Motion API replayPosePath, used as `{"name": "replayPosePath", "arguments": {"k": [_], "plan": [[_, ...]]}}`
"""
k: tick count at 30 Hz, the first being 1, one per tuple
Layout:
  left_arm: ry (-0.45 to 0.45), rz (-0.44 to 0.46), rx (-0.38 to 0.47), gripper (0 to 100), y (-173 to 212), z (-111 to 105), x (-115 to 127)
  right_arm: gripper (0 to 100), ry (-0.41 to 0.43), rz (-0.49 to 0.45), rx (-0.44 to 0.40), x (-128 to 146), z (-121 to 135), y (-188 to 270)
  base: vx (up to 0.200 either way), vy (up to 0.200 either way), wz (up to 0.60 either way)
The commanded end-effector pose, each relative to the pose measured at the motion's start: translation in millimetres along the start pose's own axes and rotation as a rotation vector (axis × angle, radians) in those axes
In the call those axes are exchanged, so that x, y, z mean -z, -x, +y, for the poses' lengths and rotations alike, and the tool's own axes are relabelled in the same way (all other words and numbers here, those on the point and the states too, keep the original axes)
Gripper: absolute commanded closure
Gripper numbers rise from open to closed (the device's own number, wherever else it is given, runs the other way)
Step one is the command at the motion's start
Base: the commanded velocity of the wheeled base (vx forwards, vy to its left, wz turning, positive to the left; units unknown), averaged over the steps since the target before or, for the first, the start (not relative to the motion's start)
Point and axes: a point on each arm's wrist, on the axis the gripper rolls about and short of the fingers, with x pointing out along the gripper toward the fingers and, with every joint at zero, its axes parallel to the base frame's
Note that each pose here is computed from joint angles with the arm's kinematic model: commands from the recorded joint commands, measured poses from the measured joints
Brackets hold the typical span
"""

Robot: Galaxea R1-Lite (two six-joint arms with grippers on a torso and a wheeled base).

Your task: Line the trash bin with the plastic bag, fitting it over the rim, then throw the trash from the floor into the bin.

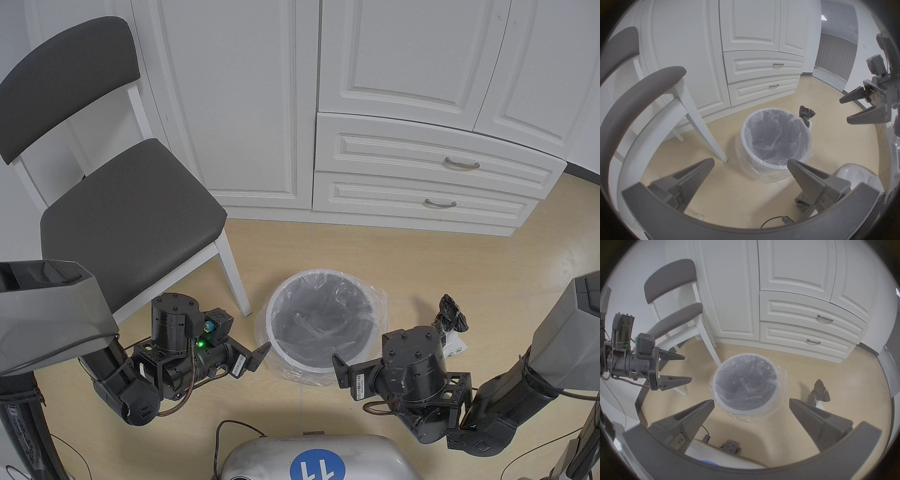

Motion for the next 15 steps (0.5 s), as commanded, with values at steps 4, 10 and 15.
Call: {"name": "replayPosePath", "arguments": {"k": [4,10,15], "plan": [[-0.012,-0.010,-0.019,0,4,-5,-5,0,-0.055,-0.076,-0.052,14,-12,-12,0.000,0.000,0.00],[-0.024,0.024,-0.068,0,2,-12,0,0,-0.049,-0.085,-0.063,15,-11,-14,0.000,0.000,0.00],[-0.062,0.060,-0.104,0,-4,-13,7,0,-0.046,-0.100,-0.073,11,-8,-8,0.000,0.000,0.00]]}}
